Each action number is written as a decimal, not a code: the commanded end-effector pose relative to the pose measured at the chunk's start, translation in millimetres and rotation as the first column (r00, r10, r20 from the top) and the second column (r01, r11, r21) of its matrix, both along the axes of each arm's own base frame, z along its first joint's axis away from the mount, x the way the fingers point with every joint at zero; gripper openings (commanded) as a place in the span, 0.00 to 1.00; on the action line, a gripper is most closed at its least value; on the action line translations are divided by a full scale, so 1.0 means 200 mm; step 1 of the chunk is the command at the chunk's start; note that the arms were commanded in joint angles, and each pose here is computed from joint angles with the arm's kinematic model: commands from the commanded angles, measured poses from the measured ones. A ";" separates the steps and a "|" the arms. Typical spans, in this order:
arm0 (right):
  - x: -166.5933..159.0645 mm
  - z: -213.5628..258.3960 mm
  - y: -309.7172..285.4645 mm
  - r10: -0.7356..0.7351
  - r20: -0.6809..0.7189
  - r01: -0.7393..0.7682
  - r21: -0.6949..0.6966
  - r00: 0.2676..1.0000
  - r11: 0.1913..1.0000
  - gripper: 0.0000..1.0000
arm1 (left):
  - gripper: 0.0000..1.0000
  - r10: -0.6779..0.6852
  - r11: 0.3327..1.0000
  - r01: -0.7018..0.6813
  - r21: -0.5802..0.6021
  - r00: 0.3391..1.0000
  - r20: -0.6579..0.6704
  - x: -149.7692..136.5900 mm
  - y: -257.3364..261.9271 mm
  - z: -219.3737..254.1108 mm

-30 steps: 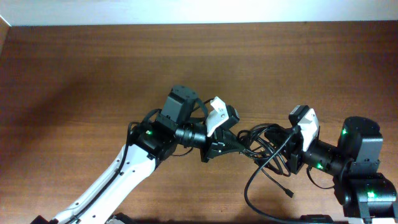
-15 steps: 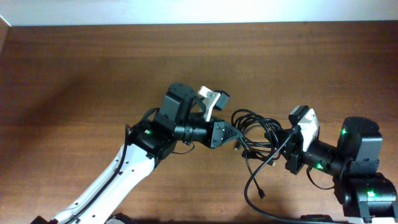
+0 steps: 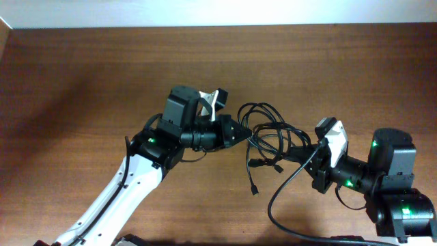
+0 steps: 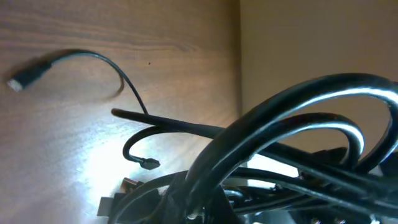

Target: Untangle cables

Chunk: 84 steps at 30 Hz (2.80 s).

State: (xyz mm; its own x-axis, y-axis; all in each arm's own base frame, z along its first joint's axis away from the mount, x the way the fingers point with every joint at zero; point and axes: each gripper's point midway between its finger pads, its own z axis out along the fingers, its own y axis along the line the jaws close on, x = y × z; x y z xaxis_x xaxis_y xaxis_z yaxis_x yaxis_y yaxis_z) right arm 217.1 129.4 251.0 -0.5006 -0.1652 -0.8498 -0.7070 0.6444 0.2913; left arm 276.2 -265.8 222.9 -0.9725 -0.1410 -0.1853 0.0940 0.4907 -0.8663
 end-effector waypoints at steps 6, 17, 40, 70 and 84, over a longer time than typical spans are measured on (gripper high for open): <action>-0.06 -0.02 0.01 0.011 -0.047 -0.011 0.010 0.999 1.000 0.04 | 0.00 0.438 0.896 -0.440 0.061 0.851 -0.290 0.23 0.29 -0.08; -0.02 -0.16 0.01 0.012 -0.211 -0.010 0.011 0.977 1.000 0.34 | 0.00 0.345 0.932 -0.345 0.113 0.938 0.016 0.30 0.37 -0.07; 0.07 -0.03 0.08 -0.027 -0.535 0.221 0.304 0.845 0.927 1.00 | 0.00 -0.081 0.995 0.045 0.089 0.886 0.456 0.18 0.05 0.12; 0.26 -0.21 -0.11 -0.368 -0.688 0.597 0.119 0.626 0.793 0.81 | 0.00 0.026 0.984 -0.100 0.150 0.902 0.432 0.10 -0.17 0.08; 0.25 -0.18 -0.07 -0.295 -0.809 0.674 0.160 0.508 0.721 0.80 | 0.00 0.015 0.978 -0.104 0.178 0.896 0.444 0.05 -0.21 0.07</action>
State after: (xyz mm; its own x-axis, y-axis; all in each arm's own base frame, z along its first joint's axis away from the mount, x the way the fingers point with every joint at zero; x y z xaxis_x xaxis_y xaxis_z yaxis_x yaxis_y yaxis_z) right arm 265.4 113.6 209.9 -0.8234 0.5556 -0.1152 0.2328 0.5159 0.8244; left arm 288.6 -304.8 228.3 -0.7879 -0.1021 -0.6073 0.3979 0.6682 -0.6286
